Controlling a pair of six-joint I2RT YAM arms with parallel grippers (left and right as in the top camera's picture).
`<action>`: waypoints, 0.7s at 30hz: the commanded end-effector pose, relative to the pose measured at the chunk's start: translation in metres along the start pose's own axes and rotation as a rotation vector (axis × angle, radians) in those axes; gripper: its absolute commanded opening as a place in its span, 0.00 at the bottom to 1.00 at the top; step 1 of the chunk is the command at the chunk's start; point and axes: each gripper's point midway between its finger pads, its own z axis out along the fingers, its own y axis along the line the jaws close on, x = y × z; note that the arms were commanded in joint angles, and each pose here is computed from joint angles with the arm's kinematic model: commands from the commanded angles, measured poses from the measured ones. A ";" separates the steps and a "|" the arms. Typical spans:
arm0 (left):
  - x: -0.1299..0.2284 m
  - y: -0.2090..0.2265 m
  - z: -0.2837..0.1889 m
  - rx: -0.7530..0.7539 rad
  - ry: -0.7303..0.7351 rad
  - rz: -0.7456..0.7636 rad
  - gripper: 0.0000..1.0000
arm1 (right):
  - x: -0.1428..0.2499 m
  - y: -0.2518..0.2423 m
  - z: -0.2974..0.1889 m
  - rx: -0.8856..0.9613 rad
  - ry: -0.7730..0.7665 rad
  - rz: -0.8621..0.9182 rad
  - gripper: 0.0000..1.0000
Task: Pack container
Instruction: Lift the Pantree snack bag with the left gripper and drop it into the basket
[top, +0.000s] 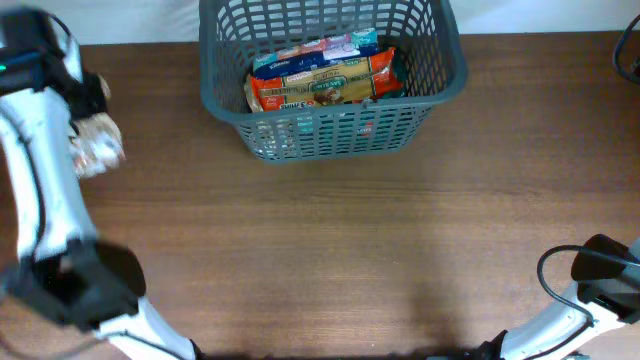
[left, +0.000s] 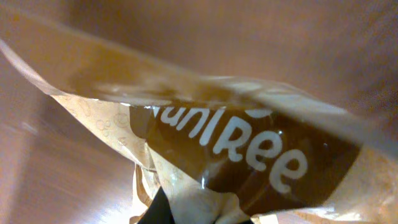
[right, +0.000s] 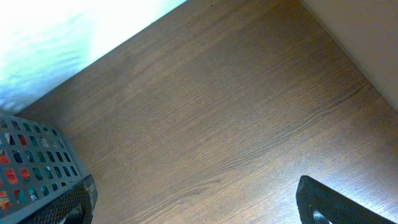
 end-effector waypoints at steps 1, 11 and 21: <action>-0.032 -0.011 -0.084 0.022 -0.210 0.049 0.02 | -0.003 0.000 -0.001 -0.005 -0.010 0.007 0.99; -0.071 -0.153 -0.284 0.190 -0.869 0.732 0.02 | -0.003 0.000 -0.001 -0.005 -0.010 0.007 0.99; -0.038 -0.309 -0.229 0.397 -0.864 1.246 0.02 | -0.003 0.000 -0.001 -0.005 -0.010 0.007 0.99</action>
